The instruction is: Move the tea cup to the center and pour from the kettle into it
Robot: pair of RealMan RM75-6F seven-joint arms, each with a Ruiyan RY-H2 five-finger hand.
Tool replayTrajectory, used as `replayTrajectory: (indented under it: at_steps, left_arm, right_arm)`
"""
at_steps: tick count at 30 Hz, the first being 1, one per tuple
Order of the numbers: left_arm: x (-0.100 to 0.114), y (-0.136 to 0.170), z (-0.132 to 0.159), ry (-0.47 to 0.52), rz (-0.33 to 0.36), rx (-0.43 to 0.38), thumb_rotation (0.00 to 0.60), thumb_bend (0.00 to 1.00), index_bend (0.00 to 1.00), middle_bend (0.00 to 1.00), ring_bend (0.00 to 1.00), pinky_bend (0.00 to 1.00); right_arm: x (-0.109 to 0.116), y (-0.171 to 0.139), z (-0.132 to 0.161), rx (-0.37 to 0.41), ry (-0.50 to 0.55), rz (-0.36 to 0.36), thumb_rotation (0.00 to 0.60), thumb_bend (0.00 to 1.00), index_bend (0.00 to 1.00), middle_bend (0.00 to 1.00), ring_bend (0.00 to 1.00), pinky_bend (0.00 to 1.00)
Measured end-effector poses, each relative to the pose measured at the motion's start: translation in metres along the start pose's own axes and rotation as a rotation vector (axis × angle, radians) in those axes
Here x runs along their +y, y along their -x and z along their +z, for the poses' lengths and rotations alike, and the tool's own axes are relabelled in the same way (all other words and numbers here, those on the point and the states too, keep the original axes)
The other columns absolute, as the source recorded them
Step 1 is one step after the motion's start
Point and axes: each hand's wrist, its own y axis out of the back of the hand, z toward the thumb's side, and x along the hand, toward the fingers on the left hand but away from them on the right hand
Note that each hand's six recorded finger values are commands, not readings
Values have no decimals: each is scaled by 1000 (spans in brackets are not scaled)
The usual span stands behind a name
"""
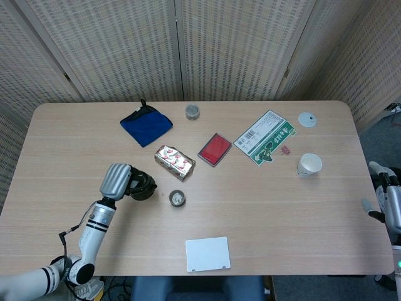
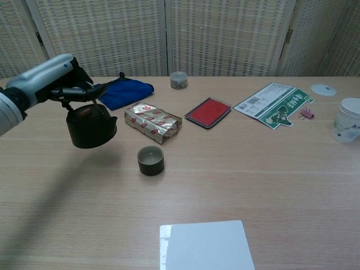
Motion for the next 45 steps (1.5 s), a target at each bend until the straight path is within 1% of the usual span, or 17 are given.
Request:
replayTrajectory:
  at_steps: [4, 8, 11, 12, 13, 15, 16, 17, 19, 20, 24, 26, 37, 45]
  left_arm:
    - [2, 5, -14, -19, -12, 26, 225, 364, 1000, 1000, 971, 730]
    - [2, 10, -25, -59, -22, 34, 215, 363, 1000, 1000, 969, 730]
    - [1, 13, -32, -97, -29, 32, 162, 358, 1000, 1000, 963, 730]
    - [1, 13, -34, -110, -31, 31, 121, 352, 1000, 1000, 960, 728]
    - [1, 14, -36, -124, -32, 29, 93, 345, 1000, 1000, 958, 722]
    - [1, 15, -42, -156, -35, 25, 64, 335, 1000, 1000, 957, 691]
    - [0, 16, -44, -167, -37, 24, 53, 332, 1000, 1000, 957, 653]
    - [-1, 17, -48, -178, -40, 24, 49, 331, 1000, 1000, 956, 635]
    - [-2, 19, -51, -189, -45, 25, 46, 331, 1000, 1000, 957, 553]
    - [-3, 21, -53, -192, -49, 27, 46, 331, 1000, 1000, 957, 533]
    - [-4, 22, -55, -202, -53, 28, 47, 330, 1000, 1000, 954, 394]
    - [-5, 22, -56, -202, -56, 34, 48, 331, 1000, 1000, 953, 353]
    - [-8, 25, -63, -232, -67, 39, 49, 330, 1000, 1000, 949, 348]
    - [-12, 27, -71, -272, -70, 32, 46, 331, 1000, 1000, 941, 338]
  right_arm:
    - [0, 1, 2, 4, 0, 1, 600, 207, 198, 252, 143, 238]
    - [-1, 1, 3, 8, 0, 3, 600, 207, 198, 252, 143, 238]
    - [-2, 1, 3, 8, 1, 6, 600, 207, 198, 252, 143, 238]
    - [-2, 1, 3, 7, 1, 6, 600, 207, 198, 252, 143, 238]
    - [-2, 1, 3, 7, 1, 7, 600, 207, 198, 252, 143, 238]
    - [-2, 1, 3, 6, 1, 7, 600, 207, 199, 252, 143, 231]
    - [-3, 2, 3, 6, 1, 7, 600, 207, 199, 252, 143, 227]
    - [-3, 2, 3, 5, 1, 8, 600, 207, 199, 252, 143, 221]
    - [-4, 2, 3, 5, 1, 10, 600, 207, 199, 252, 143, 218]
    - [-4, 2, 3, 5, 1, 11, 600, 207, 199, 252, 143, 218]
    - [-3, 2, 3, 5, -1, 10, 600, 207, 199, 252, 143, 218]
    - [-3, 2, 3, 4, -1, 9, 600, 207, 199, 252, 143, 218]
    - [-3, 1, 3, 3, -1, 8, 600, 207, 199, 252, 143, 218]
    - [-3, 1, 4, 4, 0, 6, 600, 207, 199, 252, 143, 218]
